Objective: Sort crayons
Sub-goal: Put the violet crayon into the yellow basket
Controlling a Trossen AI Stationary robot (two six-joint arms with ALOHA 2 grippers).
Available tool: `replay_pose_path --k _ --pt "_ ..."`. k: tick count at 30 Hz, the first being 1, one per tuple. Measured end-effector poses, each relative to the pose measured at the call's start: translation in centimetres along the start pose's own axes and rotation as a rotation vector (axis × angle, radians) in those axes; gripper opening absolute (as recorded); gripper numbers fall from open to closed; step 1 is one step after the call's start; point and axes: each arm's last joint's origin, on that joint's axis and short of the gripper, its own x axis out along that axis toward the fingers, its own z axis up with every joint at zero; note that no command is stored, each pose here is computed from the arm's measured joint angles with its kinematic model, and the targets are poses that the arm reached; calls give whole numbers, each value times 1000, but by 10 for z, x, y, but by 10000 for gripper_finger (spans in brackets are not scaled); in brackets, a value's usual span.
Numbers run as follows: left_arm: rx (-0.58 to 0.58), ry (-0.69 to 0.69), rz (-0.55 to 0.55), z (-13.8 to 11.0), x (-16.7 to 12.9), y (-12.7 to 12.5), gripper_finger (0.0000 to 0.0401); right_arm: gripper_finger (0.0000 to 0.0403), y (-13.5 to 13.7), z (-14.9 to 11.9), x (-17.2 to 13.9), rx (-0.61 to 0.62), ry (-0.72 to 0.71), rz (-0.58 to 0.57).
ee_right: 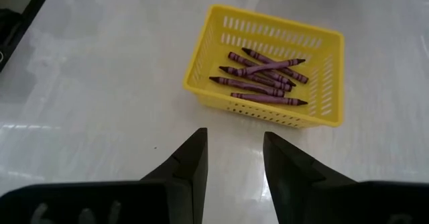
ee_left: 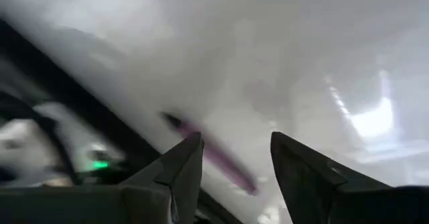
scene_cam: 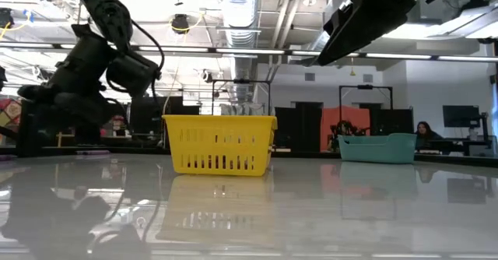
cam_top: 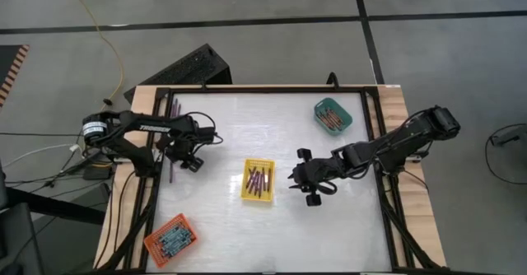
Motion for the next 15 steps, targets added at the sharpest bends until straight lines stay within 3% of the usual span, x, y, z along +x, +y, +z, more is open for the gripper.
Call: replay_pose_path --k 4,15 --pt "-25 21 37 0 0 7 167 138 0 0 0 0 0 0" --pt "-107 70 -78 16 5 32 167 138 8 -1 -1 -16 -1 22"
